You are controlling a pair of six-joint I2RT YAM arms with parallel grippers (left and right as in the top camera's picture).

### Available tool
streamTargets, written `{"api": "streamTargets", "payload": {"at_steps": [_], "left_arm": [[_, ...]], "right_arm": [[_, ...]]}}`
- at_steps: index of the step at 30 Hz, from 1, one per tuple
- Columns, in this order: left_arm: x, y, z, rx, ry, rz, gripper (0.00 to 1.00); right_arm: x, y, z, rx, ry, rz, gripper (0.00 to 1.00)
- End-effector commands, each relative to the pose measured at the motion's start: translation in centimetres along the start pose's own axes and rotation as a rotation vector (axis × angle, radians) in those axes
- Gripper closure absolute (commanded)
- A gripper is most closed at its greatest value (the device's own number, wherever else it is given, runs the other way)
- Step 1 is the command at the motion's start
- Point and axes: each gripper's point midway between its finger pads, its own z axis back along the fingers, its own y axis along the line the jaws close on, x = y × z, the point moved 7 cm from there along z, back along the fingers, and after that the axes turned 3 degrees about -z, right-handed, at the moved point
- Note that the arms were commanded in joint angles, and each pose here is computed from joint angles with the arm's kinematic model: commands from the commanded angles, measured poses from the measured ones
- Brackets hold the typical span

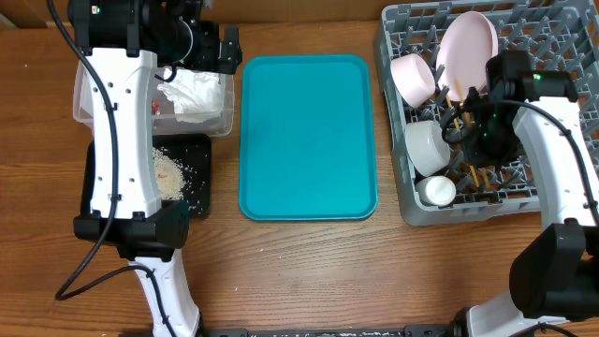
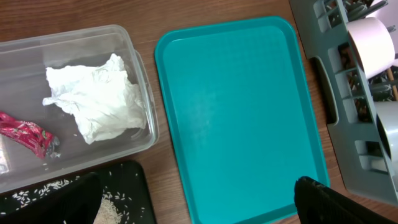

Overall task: Sort waste into correct bins and load items into the dishwasher
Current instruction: 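Carry the second chopstick into the rack beside the first and release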

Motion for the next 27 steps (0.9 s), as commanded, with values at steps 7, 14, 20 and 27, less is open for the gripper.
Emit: {"api": "streamTargets", "payload": {"at_steps": [7, 14, 20, 27], "left_arm": [[0.2, -0.6, 1.1, 0.003, -0.033, -0.01, 0.0], [0.2, -0.6, 1.1, 0.003, -0.033, -0.01, 0.0], [0.2, -0.6, 1.1, 0.003, -0.033, -0.01, 0.0], [0.2, -0.6, 1.1, 0.003, -0.033, -0.01, 0.0]], "right_arm": [[0.9, -0.4, 0.7, -0.002, -0.07, -0.035, 0.33], [2.6, 0.5, 8.0, 0.175, -0.262, -0.051, 0.18], [1.0, 3.7, 19.4, 0.435, -0.56, 0.053, 0.0], [-6.0, 3.8, 25.9, 0.417, -0.738, 0.02, 0.0]]}}
